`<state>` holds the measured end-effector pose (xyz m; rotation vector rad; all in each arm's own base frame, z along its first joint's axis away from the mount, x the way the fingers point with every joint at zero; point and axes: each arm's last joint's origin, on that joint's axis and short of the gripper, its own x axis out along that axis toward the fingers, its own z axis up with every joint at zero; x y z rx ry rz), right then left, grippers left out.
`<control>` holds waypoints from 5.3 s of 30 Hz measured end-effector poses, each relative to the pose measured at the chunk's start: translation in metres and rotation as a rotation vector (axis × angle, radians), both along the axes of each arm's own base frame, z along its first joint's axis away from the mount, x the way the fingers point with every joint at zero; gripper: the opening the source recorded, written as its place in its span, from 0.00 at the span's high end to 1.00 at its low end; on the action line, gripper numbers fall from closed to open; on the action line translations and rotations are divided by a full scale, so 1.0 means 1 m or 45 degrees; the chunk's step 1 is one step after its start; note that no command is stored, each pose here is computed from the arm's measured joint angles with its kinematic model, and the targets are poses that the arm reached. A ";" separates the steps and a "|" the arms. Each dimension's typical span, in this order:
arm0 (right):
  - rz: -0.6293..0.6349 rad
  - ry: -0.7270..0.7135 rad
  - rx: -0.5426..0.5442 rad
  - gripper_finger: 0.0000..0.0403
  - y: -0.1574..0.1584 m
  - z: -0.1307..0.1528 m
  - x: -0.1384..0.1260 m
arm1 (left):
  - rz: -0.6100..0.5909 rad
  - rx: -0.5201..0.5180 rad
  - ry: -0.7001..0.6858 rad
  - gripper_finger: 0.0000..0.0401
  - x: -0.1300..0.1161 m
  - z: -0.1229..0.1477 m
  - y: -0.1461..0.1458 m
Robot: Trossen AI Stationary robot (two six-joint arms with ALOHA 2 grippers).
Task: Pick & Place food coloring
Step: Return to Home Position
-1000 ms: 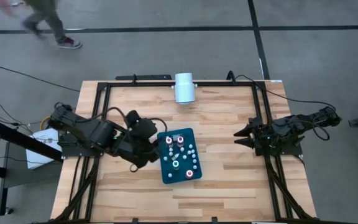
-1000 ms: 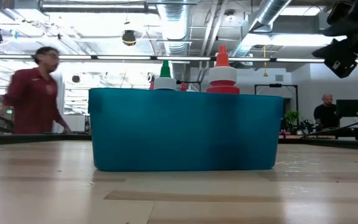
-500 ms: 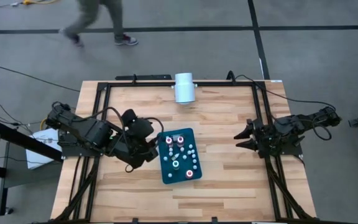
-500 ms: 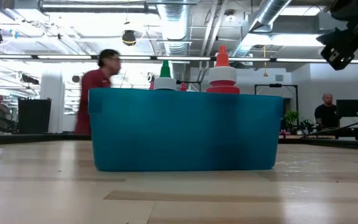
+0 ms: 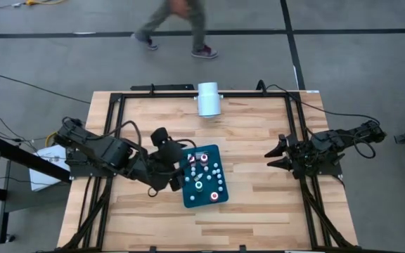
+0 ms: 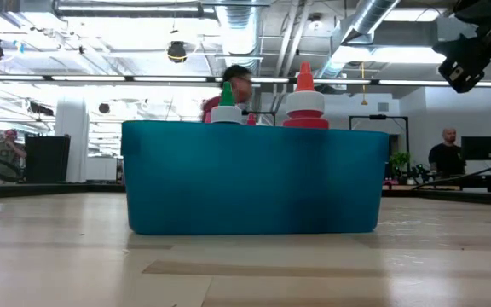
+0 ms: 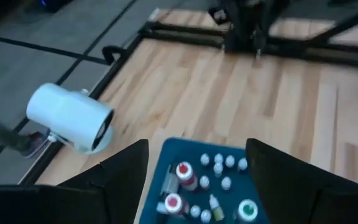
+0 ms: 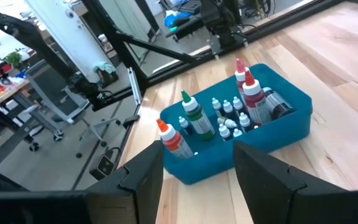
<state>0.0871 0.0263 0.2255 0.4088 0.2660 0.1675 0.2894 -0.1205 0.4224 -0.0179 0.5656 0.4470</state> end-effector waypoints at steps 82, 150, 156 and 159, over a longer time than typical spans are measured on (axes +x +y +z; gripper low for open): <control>0.081 -0.191 0.004 0.55 -0.002 0.011 -0.012 | -0.112 -0.256 -0.777 0.35 -0.211 -0.186 0.116; 0.202 -0.352 0.028 0.55 0.006 -0.053 0.004 | -0.102 -0.280 -0.851 0.34 -0.198 -0.246 0.113; 0.223 -0.409 -0.079 0.55 0.006 -0.053 0.004 | -0.099 -0.279 -0.850 0.34 -0.198 -0.246 0.113; 0.208 -0.390 -0.115 0.55 0.005 -0.055 0.005 | -0.097 -0.277 -0.849 0.34 -0.198 -0.246 0.113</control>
